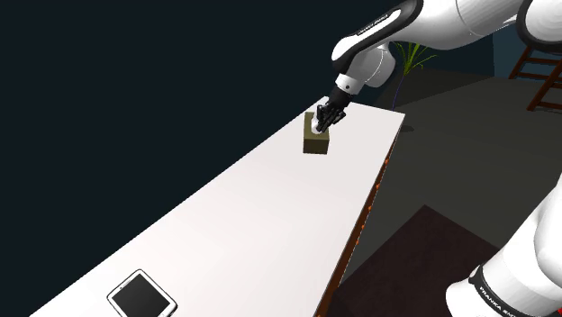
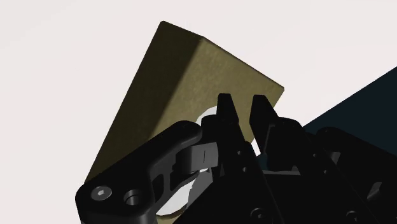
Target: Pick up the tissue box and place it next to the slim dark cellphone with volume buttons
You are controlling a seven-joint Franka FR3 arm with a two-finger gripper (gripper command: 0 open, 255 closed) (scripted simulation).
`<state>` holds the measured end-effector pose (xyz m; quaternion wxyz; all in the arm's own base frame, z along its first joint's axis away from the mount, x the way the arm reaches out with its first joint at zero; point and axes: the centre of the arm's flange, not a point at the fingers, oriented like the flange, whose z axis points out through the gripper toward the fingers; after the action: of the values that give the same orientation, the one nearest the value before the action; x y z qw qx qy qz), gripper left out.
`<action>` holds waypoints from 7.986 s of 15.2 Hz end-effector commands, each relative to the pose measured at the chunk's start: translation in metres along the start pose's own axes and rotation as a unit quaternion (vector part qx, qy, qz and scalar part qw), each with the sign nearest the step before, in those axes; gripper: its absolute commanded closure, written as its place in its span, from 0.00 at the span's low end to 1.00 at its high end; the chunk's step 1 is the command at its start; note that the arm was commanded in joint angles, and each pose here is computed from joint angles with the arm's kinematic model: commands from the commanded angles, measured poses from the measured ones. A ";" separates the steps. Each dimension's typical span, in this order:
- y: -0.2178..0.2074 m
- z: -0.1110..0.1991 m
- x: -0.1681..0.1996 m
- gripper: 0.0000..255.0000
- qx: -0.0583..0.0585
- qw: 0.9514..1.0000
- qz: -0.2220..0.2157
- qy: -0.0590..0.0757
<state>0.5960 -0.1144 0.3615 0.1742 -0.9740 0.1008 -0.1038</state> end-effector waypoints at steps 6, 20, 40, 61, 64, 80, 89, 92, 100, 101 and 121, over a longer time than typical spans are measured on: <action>-0.011 -0.027 0.004 1.00 0.000 1.000 0.000 -0.002; -0.038 -0.095 0.017 1.00 0.000 1.000 0.000 -0.002; -0.076 -0.192 0.034 1.00 0.000 1.000 0.000 -0.002; -0.253 -0.167 -0.103 1.00 0.000 1.000 0.000 -0.002; -0.283 -0.160 -0.128 1.00 0.000 1.000 0.000 -0.002; -0.443 -0.122 -0.260 1.00 0.000 1.000 0.000 -0.002; -0.534 -0.101 -0.334 1.00 0.000 1.000 0.000 -0.002; -0.564 -0.094 -0.359 1.00 0.000 1.000 0.000 -0.002; -0.560 -0.057 -0.373 1.00 0.000 1.000 0.000 -0.002; -0.558 -0.053 -0.374 1.00 0.000 1.000 0.000 -0.002; -0.520 0.044 -0.391 1.00 0.000 1.000 0.000 -0.002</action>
<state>0.3138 0.4688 0.4490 0.1739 -0.9743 0.1005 -0.1016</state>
